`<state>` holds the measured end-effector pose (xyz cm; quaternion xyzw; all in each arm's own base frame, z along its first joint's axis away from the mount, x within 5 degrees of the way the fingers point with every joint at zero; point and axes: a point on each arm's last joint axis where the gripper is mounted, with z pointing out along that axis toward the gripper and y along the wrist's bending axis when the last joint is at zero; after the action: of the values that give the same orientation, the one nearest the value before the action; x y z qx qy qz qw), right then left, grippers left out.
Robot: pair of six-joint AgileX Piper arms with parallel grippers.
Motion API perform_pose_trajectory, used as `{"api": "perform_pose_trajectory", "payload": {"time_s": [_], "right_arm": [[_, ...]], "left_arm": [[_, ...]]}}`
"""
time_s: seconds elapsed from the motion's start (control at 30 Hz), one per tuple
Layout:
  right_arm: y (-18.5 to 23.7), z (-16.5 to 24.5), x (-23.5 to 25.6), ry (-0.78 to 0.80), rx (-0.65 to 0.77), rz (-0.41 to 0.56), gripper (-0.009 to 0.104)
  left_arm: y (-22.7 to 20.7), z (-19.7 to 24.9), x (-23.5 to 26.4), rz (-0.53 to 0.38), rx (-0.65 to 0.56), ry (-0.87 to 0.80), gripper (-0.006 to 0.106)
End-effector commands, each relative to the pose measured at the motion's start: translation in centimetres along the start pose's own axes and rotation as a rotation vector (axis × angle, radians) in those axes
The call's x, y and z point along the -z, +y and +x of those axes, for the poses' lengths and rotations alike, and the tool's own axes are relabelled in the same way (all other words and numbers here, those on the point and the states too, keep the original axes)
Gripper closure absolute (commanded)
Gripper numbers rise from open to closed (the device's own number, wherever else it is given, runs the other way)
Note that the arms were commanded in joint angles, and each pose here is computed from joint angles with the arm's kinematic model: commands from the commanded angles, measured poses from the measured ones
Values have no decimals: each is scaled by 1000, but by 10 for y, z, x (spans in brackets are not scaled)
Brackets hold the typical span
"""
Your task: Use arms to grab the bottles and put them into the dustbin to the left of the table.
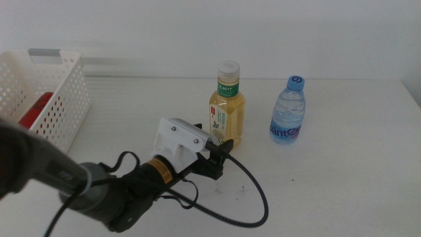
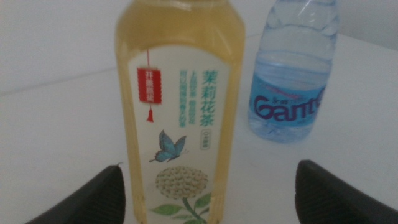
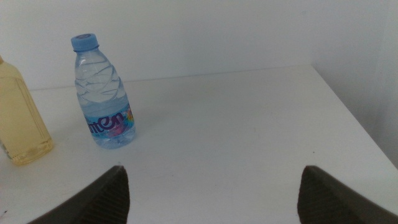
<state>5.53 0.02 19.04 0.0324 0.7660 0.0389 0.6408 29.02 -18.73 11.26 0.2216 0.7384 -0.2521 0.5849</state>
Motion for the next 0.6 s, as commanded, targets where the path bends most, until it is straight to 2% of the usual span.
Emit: {"api": "perform_pose_trajectory", "payload": {"time_s": [0.0,0.57], "right_arm": [[0,0,0,-11,20,2,4],[0,0,0,-11,20,2,4]], "left_arm": [[2,4,-11,6,25,-13,7],[16,13,-71,-28,39,-80,7]]}}
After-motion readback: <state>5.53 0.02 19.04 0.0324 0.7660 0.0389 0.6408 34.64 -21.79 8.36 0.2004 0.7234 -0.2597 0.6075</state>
